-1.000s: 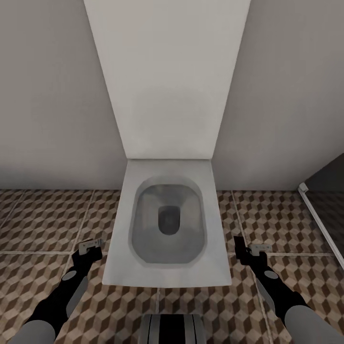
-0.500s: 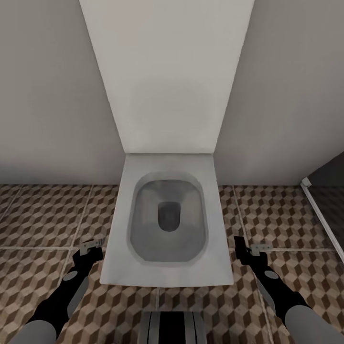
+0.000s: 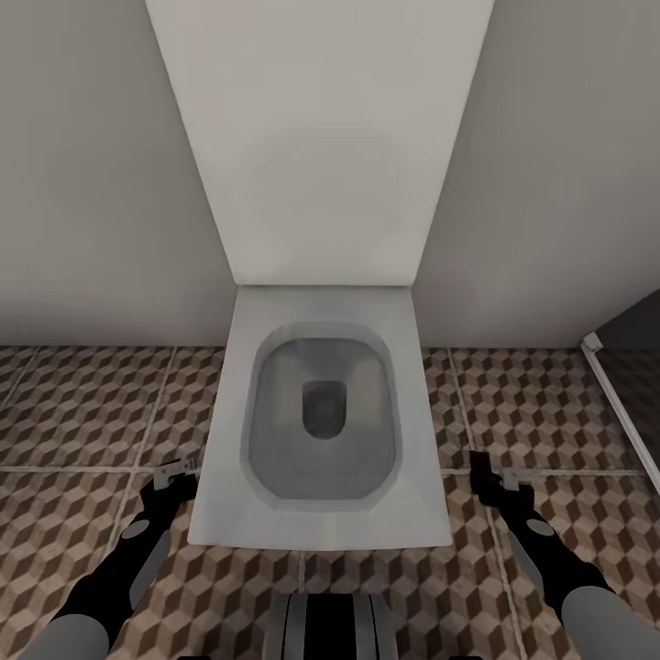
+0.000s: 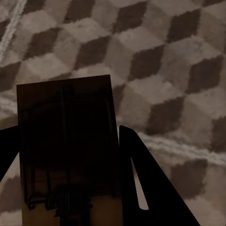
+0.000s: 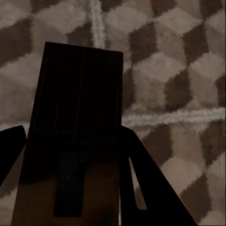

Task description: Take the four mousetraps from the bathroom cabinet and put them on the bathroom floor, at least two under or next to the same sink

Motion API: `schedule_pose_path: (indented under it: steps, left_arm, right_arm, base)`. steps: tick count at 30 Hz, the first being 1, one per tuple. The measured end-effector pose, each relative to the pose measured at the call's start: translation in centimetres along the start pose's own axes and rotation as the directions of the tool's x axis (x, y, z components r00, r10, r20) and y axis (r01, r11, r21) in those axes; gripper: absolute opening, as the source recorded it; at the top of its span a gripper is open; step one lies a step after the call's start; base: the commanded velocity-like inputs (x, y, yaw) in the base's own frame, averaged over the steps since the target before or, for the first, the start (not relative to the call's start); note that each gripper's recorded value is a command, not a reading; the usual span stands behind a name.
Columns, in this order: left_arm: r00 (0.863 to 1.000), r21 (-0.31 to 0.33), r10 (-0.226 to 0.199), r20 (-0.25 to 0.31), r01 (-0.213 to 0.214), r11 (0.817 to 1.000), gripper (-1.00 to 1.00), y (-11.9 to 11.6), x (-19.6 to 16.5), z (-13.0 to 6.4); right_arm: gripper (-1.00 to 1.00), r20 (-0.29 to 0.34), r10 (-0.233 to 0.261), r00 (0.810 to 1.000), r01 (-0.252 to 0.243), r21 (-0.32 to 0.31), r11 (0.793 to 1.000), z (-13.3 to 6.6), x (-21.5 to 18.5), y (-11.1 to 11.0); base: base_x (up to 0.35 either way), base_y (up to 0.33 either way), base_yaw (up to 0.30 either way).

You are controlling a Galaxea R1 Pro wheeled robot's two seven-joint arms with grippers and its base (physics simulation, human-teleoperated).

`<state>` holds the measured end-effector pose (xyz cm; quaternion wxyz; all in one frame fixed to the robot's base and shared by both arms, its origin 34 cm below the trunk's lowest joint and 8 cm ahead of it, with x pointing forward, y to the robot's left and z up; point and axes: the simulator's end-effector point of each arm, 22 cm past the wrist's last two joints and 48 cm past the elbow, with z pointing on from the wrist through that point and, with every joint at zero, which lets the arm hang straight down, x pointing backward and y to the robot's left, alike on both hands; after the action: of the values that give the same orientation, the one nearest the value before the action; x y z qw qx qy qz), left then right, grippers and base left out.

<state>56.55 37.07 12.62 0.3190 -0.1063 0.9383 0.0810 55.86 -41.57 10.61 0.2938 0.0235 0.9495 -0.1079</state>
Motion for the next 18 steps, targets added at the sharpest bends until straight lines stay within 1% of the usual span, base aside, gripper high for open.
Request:
schedule_pose_path:
  steps: [2, 5, 12, 16, 18]
  left_arm:
    - [1.000, 0.000, 0.000, 0.000, 0.000, 1.000, -1.00, 0.0, 0.0, 0.0]
    - [1.000, 0.000, 0.001, 0.001, -0.001, 1.000, -1.00, 0.0, 0.0, 0.0]
    - [1.000, -0.002, 0.004, 0.005, -0.004, 1.000, -1.00, 0.2, -0.2, 0.0]
    - [1.000, -0.006, 0.005, 0.029, -0.005, 1.000, -1.00, 0.5, -0.6, 0.1]
    - [1.000, -0.007, 0.005, 0.030, -0.005, 1.000, -1.00, 0.4, -0.3, 0.2]
  right_arm:
    - [-1.00, 0.001, 0.020, 1.000, -0.020, 0.015, 1.000, 0.0, 0.0, -0.7]
    - [-1.00, 0.002, 0.034, 0.999, -0.034, 0.026, 0.999, 0.0, -0.1, -1.2]
    - [-1.00, 0.000, 0.035, 0.999, -0.035, 0.030, 0.999, 0.0, 0.0, -1.3]
    - [-1.00, -0.004, 0.033, 0.999, -0.033, 0.030, 0.999, 0.1, 0.3, -1.3]
    - [-1.00, -0.012, 0.031, 0.999, -0.030, 0.030, 0.999, 0.2, 0.8, -1.3]
  base:
    - [0.000, 0.000, 0.000]
    - [0.000, 0.000, 0.000]
    - [0.000, 0.000, 0.000]
    - [0.000, 0.000, 0.000]
    - [0.000, 0.000, 0.000]
